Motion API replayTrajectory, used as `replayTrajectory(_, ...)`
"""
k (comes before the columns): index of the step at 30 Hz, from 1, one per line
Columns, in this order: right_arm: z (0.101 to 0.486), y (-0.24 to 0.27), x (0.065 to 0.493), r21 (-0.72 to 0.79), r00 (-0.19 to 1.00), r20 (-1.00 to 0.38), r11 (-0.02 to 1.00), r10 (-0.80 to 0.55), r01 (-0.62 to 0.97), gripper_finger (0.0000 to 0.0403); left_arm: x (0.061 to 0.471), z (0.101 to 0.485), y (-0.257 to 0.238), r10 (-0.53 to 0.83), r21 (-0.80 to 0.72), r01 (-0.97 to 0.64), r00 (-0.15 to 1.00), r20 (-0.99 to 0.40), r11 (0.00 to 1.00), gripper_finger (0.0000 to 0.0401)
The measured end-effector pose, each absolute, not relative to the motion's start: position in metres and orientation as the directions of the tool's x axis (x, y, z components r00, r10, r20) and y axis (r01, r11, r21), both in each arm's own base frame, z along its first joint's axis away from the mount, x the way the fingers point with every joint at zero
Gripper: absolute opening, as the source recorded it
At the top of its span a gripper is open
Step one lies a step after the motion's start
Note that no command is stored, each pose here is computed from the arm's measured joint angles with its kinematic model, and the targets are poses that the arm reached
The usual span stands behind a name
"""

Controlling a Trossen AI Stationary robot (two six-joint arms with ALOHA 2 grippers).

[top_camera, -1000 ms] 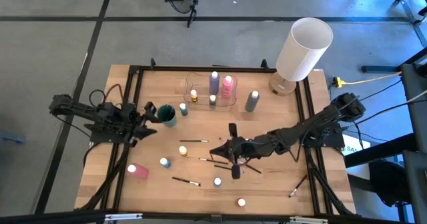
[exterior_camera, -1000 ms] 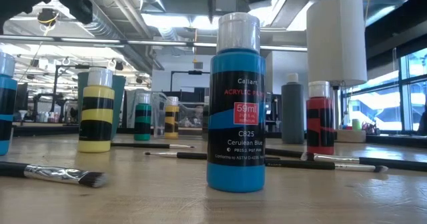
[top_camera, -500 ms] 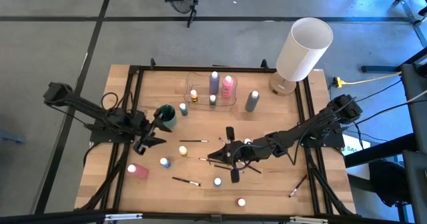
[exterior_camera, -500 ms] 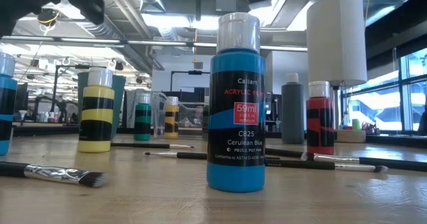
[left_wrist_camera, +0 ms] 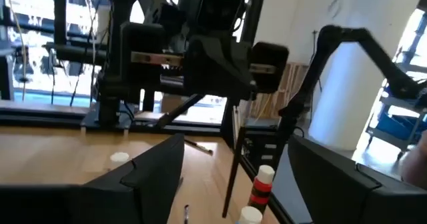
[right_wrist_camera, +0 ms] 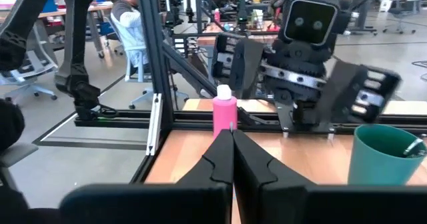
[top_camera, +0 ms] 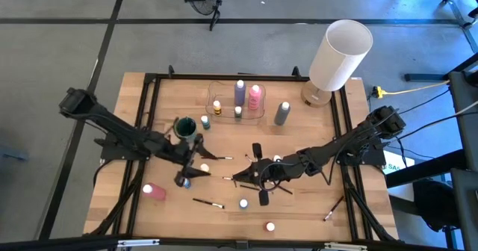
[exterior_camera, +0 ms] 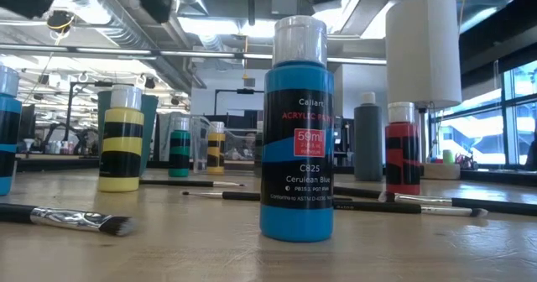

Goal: Pick & Place Paint Supplies
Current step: Put the black paint brush into the green cup

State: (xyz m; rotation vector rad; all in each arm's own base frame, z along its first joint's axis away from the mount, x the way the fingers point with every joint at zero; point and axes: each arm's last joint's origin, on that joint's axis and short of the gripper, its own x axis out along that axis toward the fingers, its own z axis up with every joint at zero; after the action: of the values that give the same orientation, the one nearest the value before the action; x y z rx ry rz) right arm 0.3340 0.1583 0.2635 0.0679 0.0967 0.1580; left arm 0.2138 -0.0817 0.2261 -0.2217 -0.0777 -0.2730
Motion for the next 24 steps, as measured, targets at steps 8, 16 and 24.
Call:
replayTrajectory(8,0.262,0.163,0.331,0.063,0.979,-0.103,0.983,0.175,-0.169,0.0000,0.246,0.220,-0.097,-0.339,-0.121,0.342,0.940,0.041,0.932,0.0266)
replayTrajectory(16,0.261,0.163,0.331,0.058,0.978,-0.116,0.984,0.174,-0.168,0.0000,0.275,0.215,-0.108,-0.346,-0.047,0.346,0.938,0.013,0.937,0.0265)
replayTrajectory(24,0.260,0.162,0.332,0.052,0.977,-0.128,0.985,0.169,-0.164,0.0000,0.293,0.217,-0.115,-0.337,-0.046,0.337,0.941,0.016,0.940,0.0265)
